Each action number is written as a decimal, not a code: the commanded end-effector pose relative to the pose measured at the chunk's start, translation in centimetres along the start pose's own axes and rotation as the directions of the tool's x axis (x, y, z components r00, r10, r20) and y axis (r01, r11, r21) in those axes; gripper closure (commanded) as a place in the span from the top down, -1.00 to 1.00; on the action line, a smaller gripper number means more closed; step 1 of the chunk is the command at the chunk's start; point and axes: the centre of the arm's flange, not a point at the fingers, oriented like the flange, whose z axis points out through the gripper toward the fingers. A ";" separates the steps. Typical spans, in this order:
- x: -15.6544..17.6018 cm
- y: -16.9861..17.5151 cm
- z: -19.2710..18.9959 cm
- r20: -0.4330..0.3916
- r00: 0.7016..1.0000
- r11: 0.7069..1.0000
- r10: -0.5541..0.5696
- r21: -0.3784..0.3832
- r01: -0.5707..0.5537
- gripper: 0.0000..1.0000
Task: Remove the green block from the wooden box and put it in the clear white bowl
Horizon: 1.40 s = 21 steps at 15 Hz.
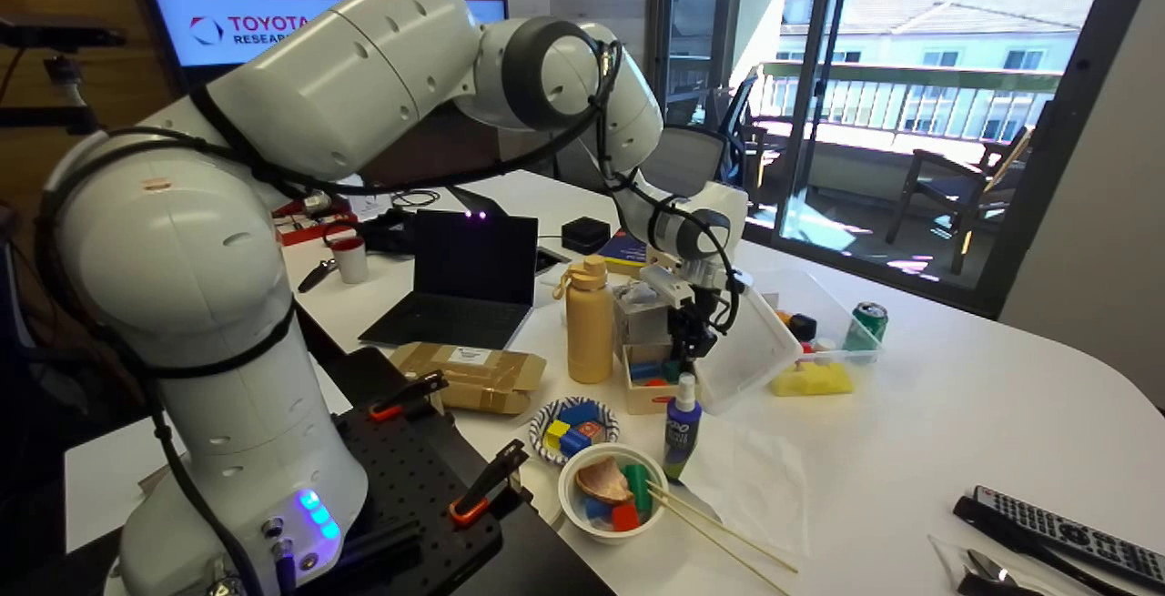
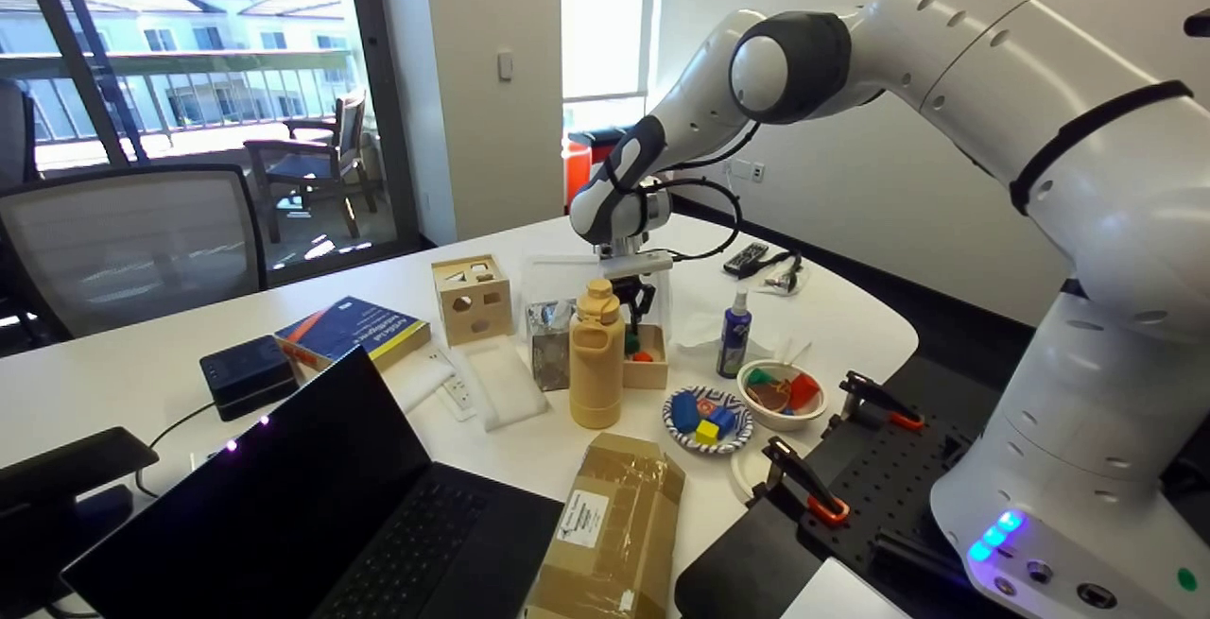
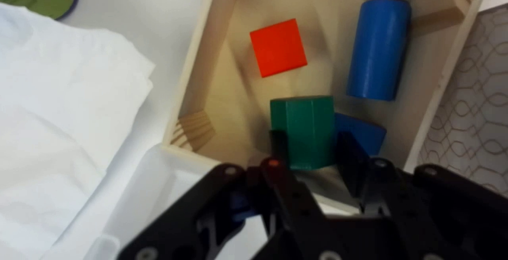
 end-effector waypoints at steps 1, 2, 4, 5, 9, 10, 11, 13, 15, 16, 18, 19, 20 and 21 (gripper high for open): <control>-2.5 0.9 -3.4 0.012 1.000 0.999 -0.012 0.052 0.012 -0.75; -2.8 1.0 -3.9 0.016 1.000 0.999 -0.006 0.053 0.005 -0.75; -3.7 1.2 -5.0 0.024 1.000 0.998 0.004 0.059 -0.006 -0.75; -4.2 1.3 -5.3 0.030 0.999 0.998 0.012 0.058 -0.014 -0.75; -8.3 1.5 -5.9 0.058 0.997 0.998 0.047 0.047 -0.050 -0.75; -9.7 1.6 -6.0 0.066 0.996 0.997 0.061 0.045 -0.064 -0.75; -10.9 1.7 -6.1 0.076 0.995 0.996 0.071 0.045 -0.074 -0.75; -13.4 2.1 -6.2 0.091 0.990 0.993 0.107 0.037 -0.111 -0.75; -15.7 2.6 -6.1 0.093 0.983 0.986 0.158 0.034 -0.162 -0.75; -16.6 3.0 -6.0 0.090 0.979 0.982 0.182 0.036 -0.186 -0.75; -18.3 4.3 -5.7 0.081 0.967 0.969 0.243 0.034 -0.247 -0.75; -18.9 5.0 -5.6 0.075 0.959 0.960 0.275 0.032 -0.278 -0.75; -19.5 6.1 -5.4 0.063 0.952 0.953 0.299 0.041 -0.302 -0.75; -20.0 7.2 -5.3 0.046 0.941 0.940 0.336 0.038 -0.338 -0.75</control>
